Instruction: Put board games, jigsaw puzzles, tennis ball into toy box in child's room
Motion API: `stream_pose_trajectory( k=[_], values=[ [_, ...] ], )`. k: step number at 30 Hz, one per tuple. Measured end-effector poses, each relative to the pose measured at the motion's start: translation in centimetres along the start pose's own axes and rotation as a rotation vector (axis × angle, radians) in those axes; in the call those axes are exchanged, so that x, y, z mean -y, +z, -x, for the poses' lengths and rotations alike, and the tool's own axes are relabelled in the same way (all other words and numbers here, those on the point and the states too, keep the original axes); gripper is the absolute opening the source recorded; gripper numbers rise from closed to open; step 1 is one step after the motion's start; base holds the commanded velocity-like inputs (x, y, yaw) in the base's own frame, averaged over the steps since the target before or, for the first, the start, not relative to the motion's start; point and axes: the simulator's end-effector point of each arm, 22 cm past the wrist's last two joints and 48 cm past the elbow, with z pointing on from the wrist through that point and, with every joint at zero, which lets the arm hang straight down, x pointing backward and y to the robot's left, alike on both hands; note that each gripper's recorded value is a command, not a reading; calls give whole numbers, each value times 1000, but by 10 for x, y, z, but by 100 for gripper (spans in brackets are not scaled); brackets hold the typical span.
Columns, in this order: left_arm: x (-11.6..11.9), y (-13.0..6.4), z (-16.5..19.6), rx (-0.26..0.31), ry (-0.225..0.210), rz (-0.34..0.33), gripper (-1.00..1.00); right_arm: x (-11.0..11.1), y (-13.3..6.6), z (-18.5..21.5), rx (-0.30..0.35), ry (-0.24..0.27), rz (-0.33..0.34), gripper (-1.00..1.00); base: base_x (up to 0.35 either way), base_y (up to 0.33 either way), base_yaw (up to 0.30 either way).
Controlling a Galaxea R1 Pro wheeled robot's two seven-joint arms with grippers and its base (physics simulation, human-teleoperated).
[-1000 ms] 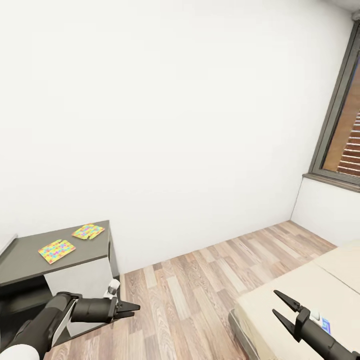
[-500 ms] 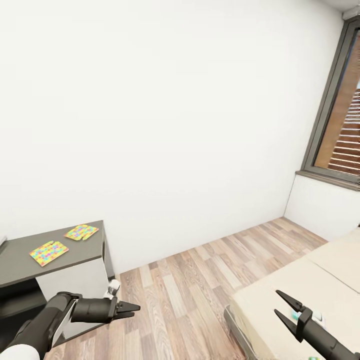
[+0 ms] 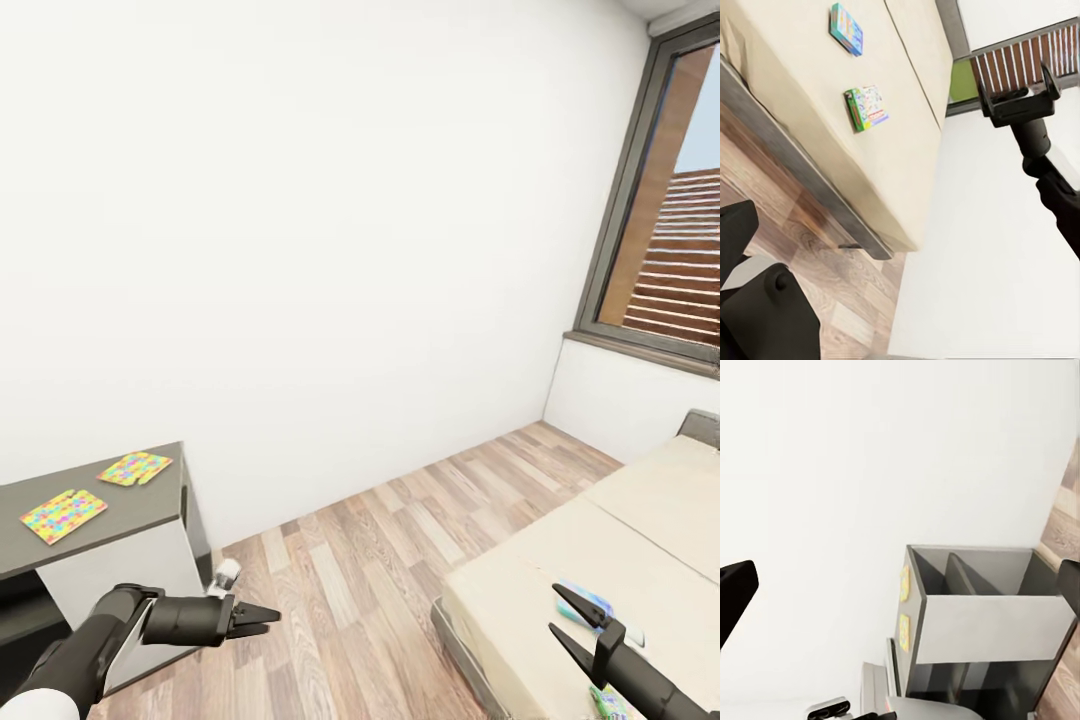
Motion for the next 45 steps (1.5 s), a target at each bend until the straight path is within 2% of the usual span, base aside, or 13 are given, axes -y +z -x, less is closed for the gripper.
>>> stream_pose_trajectory(
  k=[16, 27, 45],
  values=[
    [-8, 2, -3, -6, -15, 5, 100, 8, -1, 0, 3, 15, -12, 100, 1, 36, -185],
    [-9, 1, -3, -6, -16, 10, 100, 11, -9, 9, 38, 25, -13, 100, 103, 175, -269],
    [-6, 0, -2, -3, -7, 9, 100, 12, -10, 10, 47, 33, -10, 100, 32, 15, -280]
  ],
)
